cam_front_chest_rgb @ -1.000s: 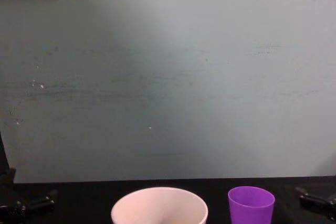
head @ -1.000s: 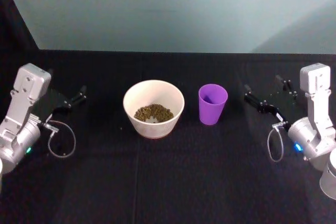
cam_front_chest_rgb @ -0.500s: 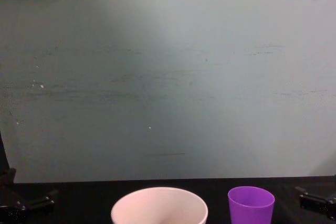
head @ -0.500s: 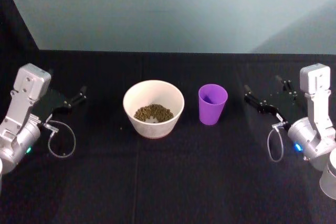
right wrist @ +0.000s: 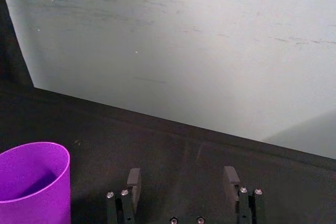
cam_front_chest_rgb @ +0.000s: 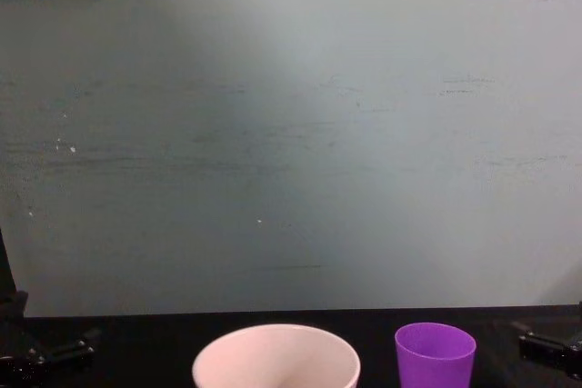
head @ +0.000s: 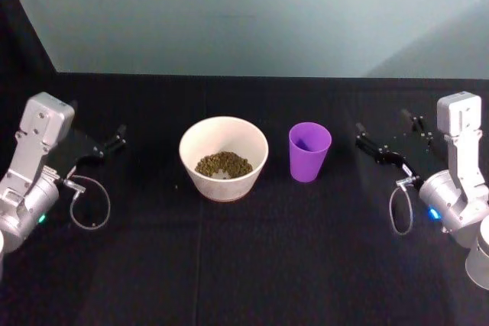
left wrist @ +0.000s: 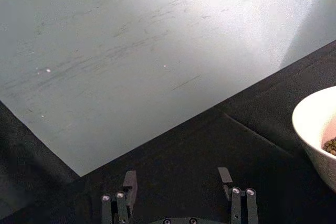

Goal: Pick up the cup and pour the mung beans from the cup into the bowl.

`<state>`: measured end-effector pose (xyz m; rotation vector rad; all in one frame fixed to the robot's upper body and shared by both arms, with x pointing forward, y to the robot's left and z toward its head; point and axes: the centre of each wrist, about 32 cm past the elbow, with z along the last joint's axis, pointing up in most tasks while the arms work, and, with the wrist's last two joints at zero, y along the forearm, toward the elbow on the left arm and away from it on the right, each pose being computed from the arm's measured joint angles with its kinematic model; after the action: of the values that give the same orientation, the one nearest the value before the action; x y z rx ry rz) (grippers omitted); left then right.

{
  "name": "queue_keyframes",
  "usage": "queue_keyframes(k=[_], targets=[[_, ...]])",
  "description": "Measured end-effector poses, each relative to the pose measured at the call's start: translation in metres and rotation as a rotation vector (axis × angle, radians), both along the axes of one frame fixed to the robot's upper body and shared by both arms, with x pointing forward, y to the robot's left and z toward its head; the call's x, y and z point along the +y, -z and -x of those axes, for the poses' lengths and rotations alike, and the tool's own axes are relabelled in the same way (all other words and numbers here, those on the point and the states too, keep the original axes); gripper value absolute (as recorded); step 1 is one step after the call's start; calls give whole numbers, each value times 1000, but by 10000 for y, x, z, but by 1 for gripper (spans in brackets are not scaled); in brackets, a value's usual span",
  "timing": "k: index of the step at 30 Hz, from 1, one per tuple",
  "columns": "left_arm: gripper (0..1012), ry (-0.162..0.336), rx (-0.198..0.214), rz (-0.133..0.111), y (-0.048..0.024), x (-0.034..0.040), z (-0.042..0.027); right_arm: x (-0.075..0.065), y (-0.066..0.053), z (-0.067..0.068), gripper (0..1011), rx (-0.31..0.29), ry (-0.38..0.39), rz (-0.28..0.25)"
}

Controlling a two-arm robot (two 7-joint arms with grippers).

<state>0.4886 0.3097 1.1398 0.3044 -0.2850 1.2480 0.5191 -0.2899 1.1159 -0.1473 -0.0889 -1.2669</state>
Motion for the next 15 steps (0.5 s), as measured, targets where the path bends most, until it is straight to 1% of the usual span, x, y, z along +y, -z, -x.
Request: queue_keyframes(k=[15], targets=[[1000, 0, 0, 0, 0, 0, 0, 0, 0, 0, 1002, 0, 0, 0]])
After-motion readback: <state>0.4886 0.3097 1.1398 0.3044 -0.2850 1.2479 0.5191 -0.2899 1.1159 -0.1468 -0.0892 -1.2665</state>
